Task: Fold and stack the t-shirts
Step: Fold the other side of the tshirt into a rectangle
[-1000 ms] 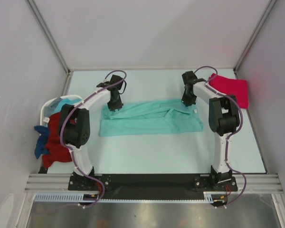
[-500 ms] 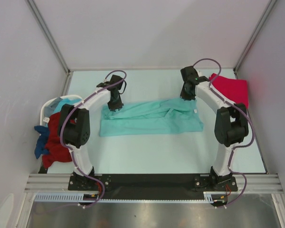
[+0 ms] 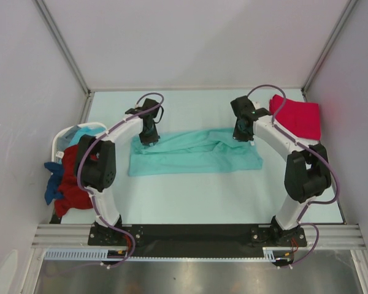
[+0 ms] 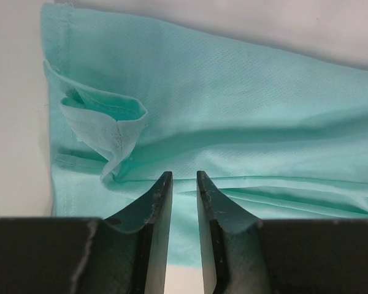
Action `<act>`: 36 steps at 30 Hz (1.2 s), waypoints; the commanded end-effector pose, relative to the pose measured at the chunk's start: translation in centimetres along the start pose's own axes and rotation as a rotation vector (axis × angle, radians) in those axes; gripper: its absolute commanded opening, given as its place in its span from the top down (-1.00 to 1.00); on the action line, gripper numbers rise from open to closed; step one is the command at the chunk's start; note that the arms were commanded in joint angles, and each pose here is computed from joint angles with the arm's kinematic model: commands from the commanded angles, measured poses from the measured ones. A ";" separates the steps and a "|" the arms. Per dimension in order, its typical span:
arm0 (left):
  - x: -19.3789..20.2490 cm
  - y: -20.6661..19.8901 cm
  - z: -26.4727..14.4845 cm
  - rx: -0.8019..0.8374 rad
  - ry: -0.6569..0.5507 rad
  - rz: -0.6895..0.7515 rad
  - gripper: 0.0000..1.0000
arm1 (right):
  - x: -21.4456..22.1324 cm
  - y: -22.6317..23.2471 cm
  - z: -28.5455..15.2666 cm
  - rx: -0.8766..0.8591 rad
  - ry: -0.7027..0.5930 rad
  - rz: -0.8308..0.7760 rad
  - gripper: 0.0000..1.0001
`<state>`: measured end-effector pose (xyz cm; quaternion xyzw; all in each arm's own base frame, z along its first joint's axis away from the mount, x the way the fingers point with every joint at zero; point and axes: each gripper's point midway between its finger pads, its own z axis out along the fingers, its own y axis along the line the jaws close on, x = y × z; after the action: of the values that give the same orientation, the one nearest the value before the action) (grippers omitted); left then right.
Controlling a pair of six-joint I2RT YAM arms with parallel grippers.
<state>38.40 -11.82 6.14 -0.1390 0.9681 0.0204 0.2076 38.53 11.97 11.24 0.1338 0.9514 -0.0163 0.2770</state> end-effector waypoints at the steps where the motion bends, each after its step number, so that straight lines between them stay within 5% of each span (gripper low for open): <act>1: -0.6 -0.4 -2.2 0.043 -0.047 -0.013 0.46 | 1.3 -0.2 -2.4 0.002 -0.024 -0.005 1.00; 22: 0.6 -0.3 -1.6 0.034 -0.029 0.002 0.46 | 10.3 -2.0 -1.0 0.072 0.151 -0.059 0.98; 26: 0.6 -0.3 -1.7 0.034 -0.031 0.003 0.46 | 8.7 -1.5 -2.0 0.040 0.088 -0.038 0.52; 29: 0.5 -0.3 -1.6 0.033 -0.034 0.004 0.46 | 5.6 -0.8 -3.1 0.013 0.004 -0.020 -0.01; 36: 0.5 -0.7 -1.5 0.042 -0.028 0.002 0.46 | -1.5 1.4 -3.0 -0.030 -0.101 0.018 -0.07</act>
<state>36.85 -11.88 5.85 -0.1314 0.9706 0.0216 0.2005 33.83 13.46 11.60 0.1243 0.9545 -0.0156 0.2705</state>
